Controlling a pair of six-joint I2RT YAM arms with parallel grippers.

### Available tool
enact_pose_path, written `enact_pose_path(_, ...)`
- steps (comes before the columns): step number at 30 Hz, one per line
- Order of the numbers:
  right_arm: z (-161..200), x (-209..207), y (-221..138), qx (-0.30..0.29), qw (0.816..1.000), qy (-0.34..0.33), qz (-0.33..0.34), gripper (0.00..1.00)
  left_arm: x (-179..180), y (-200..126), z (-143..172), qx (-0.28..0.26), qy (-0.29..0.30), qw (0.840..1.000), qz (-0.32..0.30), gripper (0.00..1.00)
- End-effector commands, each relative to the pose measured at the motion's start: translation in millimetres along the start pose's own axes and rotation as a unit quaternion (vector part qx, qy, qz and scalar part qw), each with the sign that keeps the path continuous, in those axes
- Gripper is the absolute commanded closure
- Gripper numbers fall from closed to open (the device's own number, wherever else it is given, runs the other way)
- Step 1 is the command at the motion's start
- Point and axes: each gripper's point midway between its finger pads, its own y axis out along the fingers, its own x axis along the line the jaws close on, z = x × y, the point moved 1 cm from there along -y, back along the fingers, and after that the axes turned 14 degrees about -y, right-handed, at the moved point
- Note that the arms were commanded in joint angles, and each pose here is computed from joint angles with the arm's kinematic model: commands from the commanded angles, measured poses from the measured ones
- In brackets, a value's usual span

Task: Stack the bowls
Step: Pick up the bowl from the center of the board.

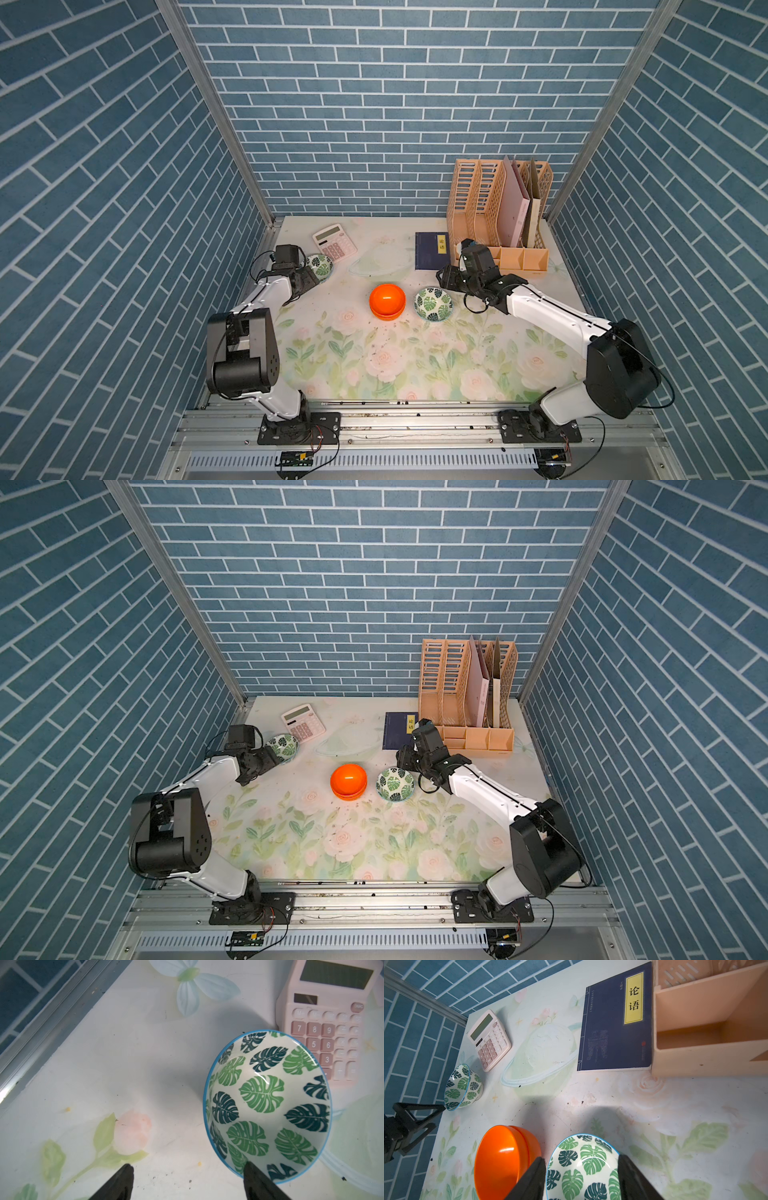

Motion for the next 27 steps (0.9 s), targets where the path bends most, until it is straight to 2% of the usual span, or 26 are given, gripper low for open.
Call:
enact_pose_path(1,0,3,5,-0.007,1.0,-0.018,-0.013,0.41,-9,7,-10,-0.004,-0.012,1.0,0.008,0.17)
enact_pose_path(7,-1,9,4,-0.005,0.999,-0.022,-0.032,0.41,-12,33,-9,0.018,-0.016,1.0,0.0,0.26)
enact_pose_path(11,-2,10,1,-0.008,0.999,-0.022,-0.033,0.41,-17,45,-8,0.03,-0.016,0.999,0.005,0.36)
enact_pose_path(15,-1,9,3,-0.005,0.999,-0.021,-0.032,0.4,-21,53,-8,0.034,-0.017,0.999,0.012,0.4)
enact_pose_path(17,1,10,5,-0.003,0.999,-0.02,-0.034,0.4,-21,59,-6,0.043,-0.016,0.999,0.008,0.47)
enact_pose_path(20,1,10,7,0.001,0.999,-0.021,-0.035,0.4,-22,65,-3,0.051,-0.016,0.998,0.012,0.53)
enact_pose_path(26,5,15,14,0.015,0.998,-0.035,-0.04,0.4,-24,71,2,0.07,-0.003,0.997,0.017,0.77)
enact_pose_path(27,5,16,16,0.017,0.998,-0.036,-0.041,0.4,-24,72,4,0.074,-0.003,0.997,0.016,0.78)
